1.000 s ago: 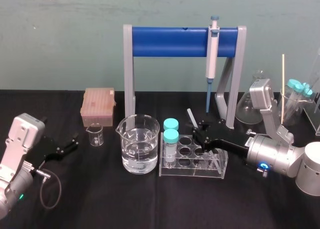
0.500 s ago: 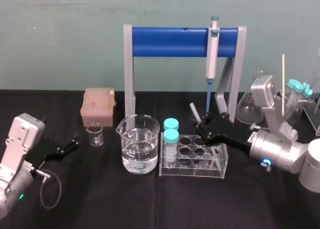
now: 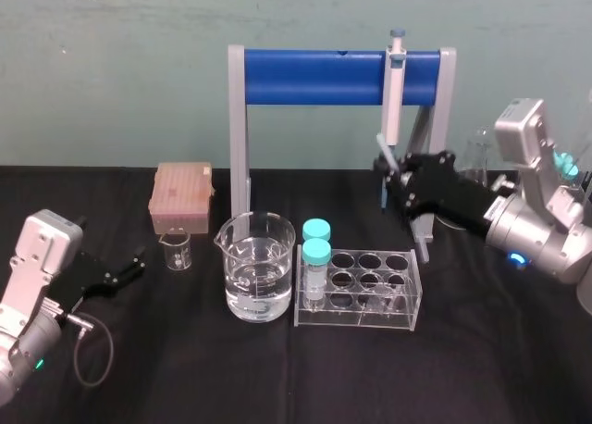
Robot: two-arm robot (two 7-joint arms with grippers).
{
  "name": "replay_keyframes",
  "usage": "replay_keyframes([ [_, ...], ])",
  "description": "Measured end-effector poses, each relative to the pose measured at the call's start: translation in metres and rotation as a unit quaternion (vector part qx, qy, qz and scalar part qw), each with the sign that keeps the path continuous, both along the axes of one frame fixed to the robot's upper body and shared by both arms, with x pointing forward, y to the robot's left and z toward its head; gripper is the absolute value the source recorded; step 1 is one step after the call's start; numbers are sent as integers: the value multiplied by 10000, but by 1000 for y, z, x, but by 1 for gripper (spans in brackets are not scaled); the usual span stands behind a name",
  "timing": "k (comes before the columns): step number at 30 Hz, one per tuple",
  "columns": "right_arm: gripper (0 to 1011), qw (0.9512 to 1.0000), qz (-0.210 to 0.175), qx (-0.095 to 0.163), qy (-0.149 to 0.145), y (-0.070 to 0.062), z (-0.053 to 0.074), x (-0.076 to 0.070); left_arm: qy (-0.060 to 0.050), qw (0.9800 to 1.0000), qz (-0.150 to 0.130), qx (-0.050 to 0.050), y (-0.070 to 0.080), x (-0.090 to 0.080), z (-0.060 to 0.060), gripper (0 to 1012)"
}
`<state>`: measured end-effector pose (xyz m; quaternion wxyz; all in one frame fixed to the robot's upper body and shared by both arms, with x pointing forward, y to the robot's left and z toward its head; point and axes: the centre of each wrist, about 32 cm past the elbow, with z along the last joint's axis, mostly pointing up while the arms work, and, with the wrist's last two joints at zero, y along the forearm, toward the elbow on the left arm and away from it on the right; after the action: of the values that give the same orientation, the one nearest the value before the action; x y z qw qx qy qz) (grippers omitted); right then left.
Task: Pick up the stirring rod with one hand, then place it down.
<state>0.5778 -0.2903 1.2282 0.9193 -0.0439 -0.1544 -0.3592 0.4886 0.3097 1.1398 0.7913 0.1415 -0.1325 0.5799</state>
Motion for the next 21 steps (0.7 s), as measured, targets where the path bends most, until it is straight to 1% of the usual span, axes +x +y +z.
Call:
replay_keyframes([
  [4,75,9997,-21,94,-239,0,5,1,0,10000,0,0,0,0,0,1000],
  [7,75,9983,-17,266,-516,1,8,1,0,10000,0,0,0,0,0,1000],
  [11,75,9966,-14,417,-706,2,8,1,0,10000,0,0,0,0,0,1000],
  [15,75,9931,-15,693,-942,3,5,-1,0,10000,0,0,0,0,0,1000],
  [16,75,9919,-17,792,-991,3,2,-2,0,10000,0,0,0,0,0,1000],
  [17,75,9919,-17,792,-991,3,2,-2,0,10000,0,0,0,0,0,1000],
  [18,75,9906,-19,902,-1025,2,-1,-2,0,10000,0,0,0,0,0,1000],
  [20,75,9896,-28,1001,-1036,2,-5,-3,0,10000,0,0,0,0,0,1000],
  [21,75,9888,-23,1078,-1034,2,-9,-4,0,10000,0,0,0,0,0,1000],
])
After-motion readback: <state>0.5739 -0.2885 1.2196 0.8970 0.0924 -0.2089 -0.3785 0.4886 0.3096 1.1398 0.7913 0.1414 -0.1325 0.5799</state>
